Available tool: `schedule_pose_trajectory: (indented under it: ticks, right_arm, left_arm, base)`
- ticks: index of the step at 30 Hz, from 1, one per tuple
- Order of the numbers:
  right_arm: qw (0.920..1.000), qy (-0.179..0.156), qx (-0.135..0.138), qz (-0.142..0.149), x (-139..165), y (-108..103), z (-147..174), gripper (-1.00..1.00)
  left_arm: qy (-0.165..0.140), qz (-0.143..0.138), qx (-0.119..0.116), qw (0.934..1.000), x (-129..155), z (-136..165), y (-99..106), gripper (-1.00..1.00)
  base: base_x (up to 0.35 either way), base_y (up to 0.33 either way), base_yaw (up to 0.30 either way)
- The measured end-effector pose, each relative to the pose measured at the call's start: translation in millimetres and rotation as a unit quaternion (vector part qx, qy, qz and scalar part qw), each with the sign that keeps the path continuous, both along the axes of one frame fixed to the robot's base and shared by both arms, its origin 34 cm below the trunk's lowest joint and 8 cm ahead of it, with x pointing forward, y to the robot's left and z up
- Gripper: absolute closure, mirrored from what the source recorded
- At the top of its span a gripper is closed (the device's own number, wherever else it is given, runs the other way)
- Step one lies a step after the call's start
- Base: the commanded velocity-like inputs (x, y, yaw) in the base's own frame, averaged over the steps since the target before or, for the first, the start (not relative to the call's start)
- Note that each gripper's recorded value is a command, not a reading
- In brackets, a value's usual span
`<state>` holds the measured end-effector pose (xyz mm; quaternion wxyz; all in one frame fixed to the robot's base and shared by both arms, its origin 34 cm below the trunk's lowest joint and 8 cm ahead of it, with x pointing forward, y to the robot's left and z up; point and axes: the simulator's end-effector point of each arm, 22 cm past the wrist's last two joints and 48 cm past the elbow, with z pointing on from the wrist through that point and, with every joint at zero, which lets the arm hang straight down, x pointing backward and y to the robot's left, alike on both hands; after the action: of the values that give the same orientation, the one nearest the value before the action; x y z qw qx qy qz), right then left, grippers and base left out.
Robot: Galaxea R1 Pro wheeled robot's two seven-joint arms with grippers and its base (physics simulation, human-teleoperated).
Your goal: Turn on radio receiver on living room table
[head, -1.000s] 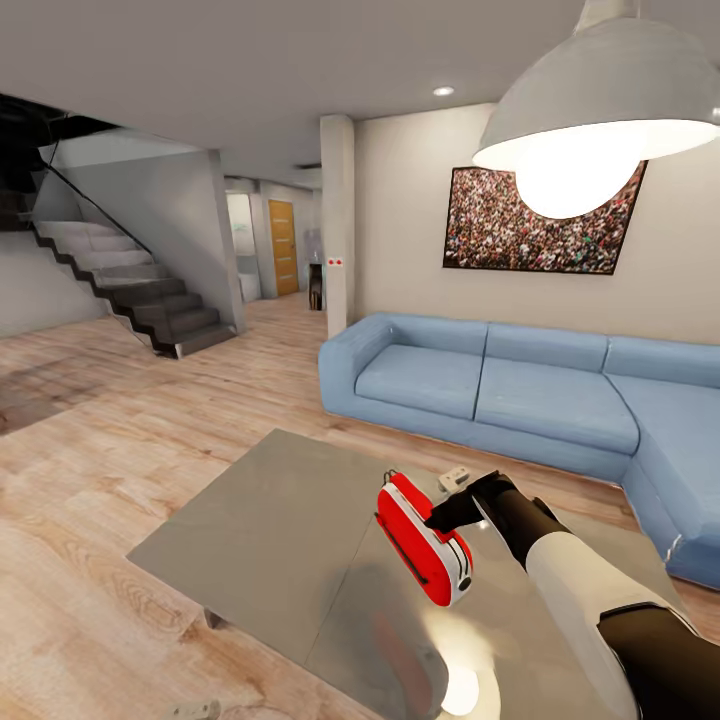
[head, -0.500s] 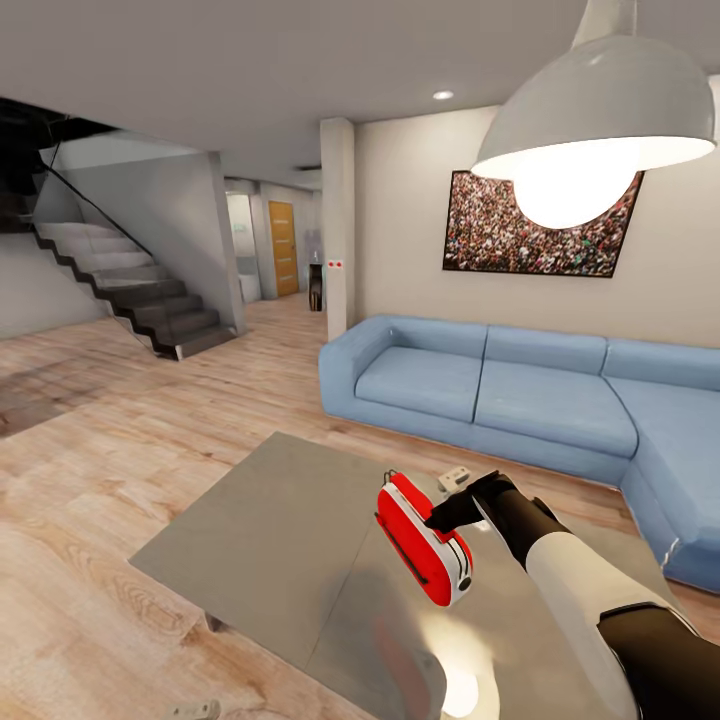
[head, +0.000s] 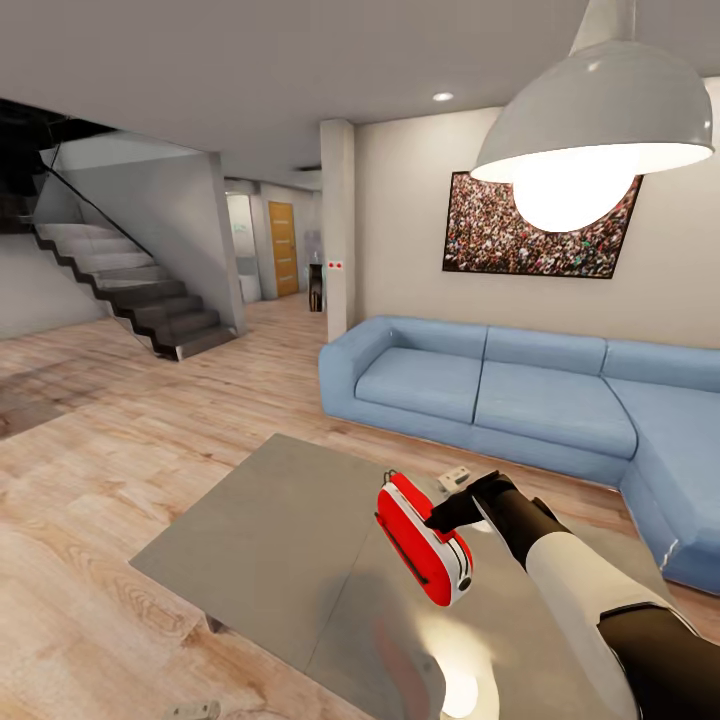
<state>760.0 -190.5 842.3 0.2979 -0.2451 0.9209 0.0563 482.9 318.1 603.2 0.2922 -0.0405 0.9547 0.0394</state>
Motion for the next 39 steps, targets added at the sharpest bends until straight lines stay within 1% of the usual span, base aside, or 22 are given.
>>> schedule_pose_trajectory:
  ticks: [9,13,15,16,17,19,20,21,23,24,26,28,30,31,32,33,34,35,36,37,38,39]
  right_arm:
    - [1.0000,-0.003,0.001,0.001,1.1,0.3,0.9,1.00]
    - [0.9994,-0.032,0.003,0.010,10.1,2.5,8.2,1.00]
    - [0.9980,-0.062,-0.013,0.006,21.1,-4.6,14.9,1.00]
    - [0.9973,-0.070,-0.020,0.002,24.0,-7.8,16.1,1.00]
    - [0.9959,-0.085,-0.030,-0.010,30.1,-14.1,19.2,1.00]
    - [0.9882,-0.130,-0.074,-0.034,46.5,-35.0,32.2,1.00]
    - [0.9835,-0.151,-0.087,-0.047,53.5,-42.2,39.6,1.00]
    - [0.9786,-0.172,-0.096,-0.060,60.0,-48.2,47.9,1.00]
    - [0.9718,-0.196,-0.106,-0.078,66.7,-56.3,56.7,1.00]
    - [0.9652,-0.216,-0.120,-0.085,72.3,-62.5,67.0,1.00]
    - [0.9546,-0.247,-0.130,-0.104,80.1,-70.1,83.3,1.00]
    - [0.9468,-0.267,-0.135,-0.118,84.2,-73.2,93.4,1.00]
    - [0.9318,-0.302,-0.149,-0.136,90.2,-71.3,112.1,1.00]
    - [0.9225,-0.320,-0.157,-0.149,92.1,-71.7,121.1,1.00]
    - [0.9111,-0.341,-0.170,-0.158,93.7,-71.3,131.6,1.00]
    - [0.8868,-0.380,-0.211,-0.158,93.2,-65.1,144.6,1.00]
    - [0.8646,-0.417,-0.234,-0.152,94.7,-57.5,166.9,1.00]
    - [0.8407,-0.453,-0.262,-0.138,94.6,-46.5,187.6,1.00]
    - [0.8328,-0.463,-0.271,-0.134,93.6,-43.0,191.1,1.00]
    - [0.8240,-0.473,-0.279,-0.139,91.0,-42.0,193.4,1.00]
    - [0.8088,-0.491,-0.294,-0.133,89.1,-36.2,203.2,1.00]
    - [0.7984,-0.505,-0.304,-0.124,88.2,-29.8,210.2,1.00]
  left_arm:
    - [0.000,0.001,-0.001,1.0000,0.0,-0.1,-1.0,-1.00]
    - [0.000,0.001,-0.001,1.0000,0.2,0.0,-2.0,-1.00]
    - [0.000,0.001,0.000,1.0000,0.3,0.2,-0.5,-1.00]
    - [0.000,0.001,0.000,1.0000,0.2,0.2,-0.2,-1.00]
    - [0.000,0.001,0.001,1.0000,0.2,0.2,0.1,-1.00]
    - [0.000,0.001,0.001,1.0000,0.1,0.1,-0.2,-1.00]
    - [0.000,0.001,0.000,1.0000,0.1,0.1,-0.7,-1.00]
    - [0.000,0.001,0.000,1.0000,0.1,0.0,-1.1,-1.00]
    - [0.000,0.000,0.001,1.0000,0.0,-0.1,-1.0,-1.00]
    - [0.000,0.000,0.001,1.0000,0.0,0.0,-0.9,-1.00]
    - [0.000,0.000,0.001,1.0000,0.0,0.0,-0.6,-1.00]
    - [0.000,0.000,0.001,1.0000,0.1,-0.1,-1.1,-1.00]
    - [0.000,0.000,0.001,1.0000,0.1,0.0,-1.4,-1.00]
    - [0.000,0.000,0.001,1.0000,0.0,-0.1,-1.4,-1.00]
    - [0.000,0.000,0.001,1.0000,0.0,-0.1,-1.1,-1.00]
    - [0.000,0.000,0.001,1.0000,0.0,-0.1,-0.7,-1.00]
    - [0.000,0.000,0.001,1.0000,0.0,-0.1,-0.6,-1.00]
    - [0.000,0.000,0.001,1.0000,-0.1,0.1,-0.6,-1.00]
    - [0.000,0.000,0.001,1.0000,-0.1,0.0,-0.8,-1.00]
    - [0.000,0.000,0.001,1.0000,0.0,-0.2,-1.1,-1.00]
    - [0.000,0.000,0.001,1.0000,0.0,-0.1,-1.2,-1.00]
    - [0.000,0.000,0.001,1.0000,-0.1,-0.1,-1.3,-1.00]
  base:
    - [0.000,0.000,0.000]
    - [0.000,0.000,0.000]
    - [0.000,0.000,0.000]
    - [0.000,0.000,0.000]
    - [0.000,0.000,0.000]
    - [0.000,0.000,0.000]
    - [0.000,0.000,0.000]
    - [0.000,0.000,0.000]
    - [0.000,0.000,0.000]
    - [0.000,0.000,0.000]
    - [0.000,0.000,0.000]
    - [0.000,0.000,0.000]
    - [0.000,0.000,0.000]
    - [0.000,0.000,0.000]
    - [0.000,0.000,0.000]
    - [0.000,0.000,0.000]
    - [0.000,0.000,0.000]
    - [0.000,0.000,0.000]
    - [0.000,0.000,0.000]
    - [0.000,0.000,0.000]
    - [0.000,0.000,0.000]
    - [0.000,0.000,0.000]
